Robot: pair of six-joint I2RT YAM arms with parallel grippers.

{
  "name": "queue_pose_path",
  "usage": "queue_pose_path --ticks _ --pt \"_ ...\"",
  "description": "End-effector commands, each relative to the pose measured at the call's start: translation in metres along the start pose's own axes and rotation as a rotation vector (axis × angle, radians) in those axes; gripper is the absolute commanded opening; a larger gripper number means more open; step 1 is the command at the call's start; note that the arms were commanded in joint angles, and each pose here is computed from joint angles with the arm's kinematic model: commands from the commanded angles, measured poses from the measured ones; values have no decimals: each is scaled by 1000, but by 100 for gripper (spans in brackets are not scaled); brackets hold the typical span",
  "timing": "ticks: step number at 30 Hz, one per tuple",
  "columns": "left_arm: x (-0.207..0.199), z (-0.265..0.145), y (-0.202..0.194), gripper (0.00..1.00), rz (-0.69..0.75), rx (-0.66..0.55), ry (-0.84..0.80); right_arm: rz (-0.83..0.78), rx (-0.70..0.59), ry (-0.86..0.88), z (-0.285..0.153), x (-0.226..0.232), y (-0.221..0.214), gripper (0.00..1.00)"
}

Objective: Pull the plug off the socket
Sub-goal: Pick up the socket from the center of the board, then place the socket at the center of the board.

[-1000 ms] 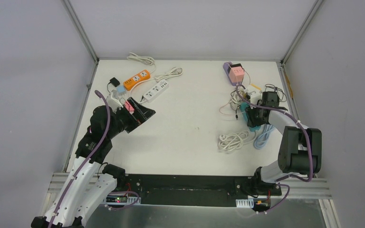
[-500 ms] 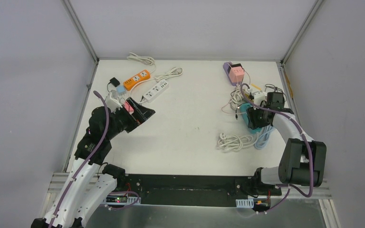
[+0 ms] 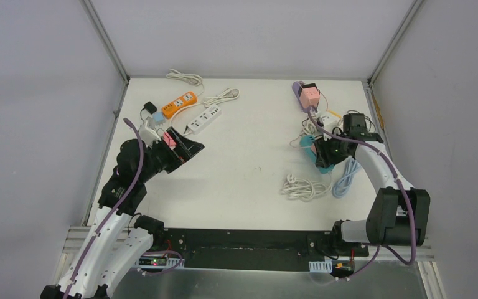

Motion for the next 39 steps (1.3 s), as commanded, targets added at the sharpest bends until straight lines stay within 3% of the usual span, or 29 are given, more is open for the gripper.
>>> queue_pose_path --ticks 1,26,39 --pt "-16 -6 8 99 37 -37 -79 -122 -100 95 -17 23 29 0" --pt "-19 -13 9 99 42 -61 -93 -488 -56 330 7 142 81 0" --pt "-16 -28 7 99 57 -89 -56 -671 -5 306 58 207 106 0"
Point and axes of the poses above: each gripper's point midway between its finger pads, its own z axis out along the fingers, its own x axis along the line the jaws close on, y = z × x, the point moved 8 cm from there along -z, back along the fingers, and after that the axes turned 2 degrees about -z, right-handed, at the moved point
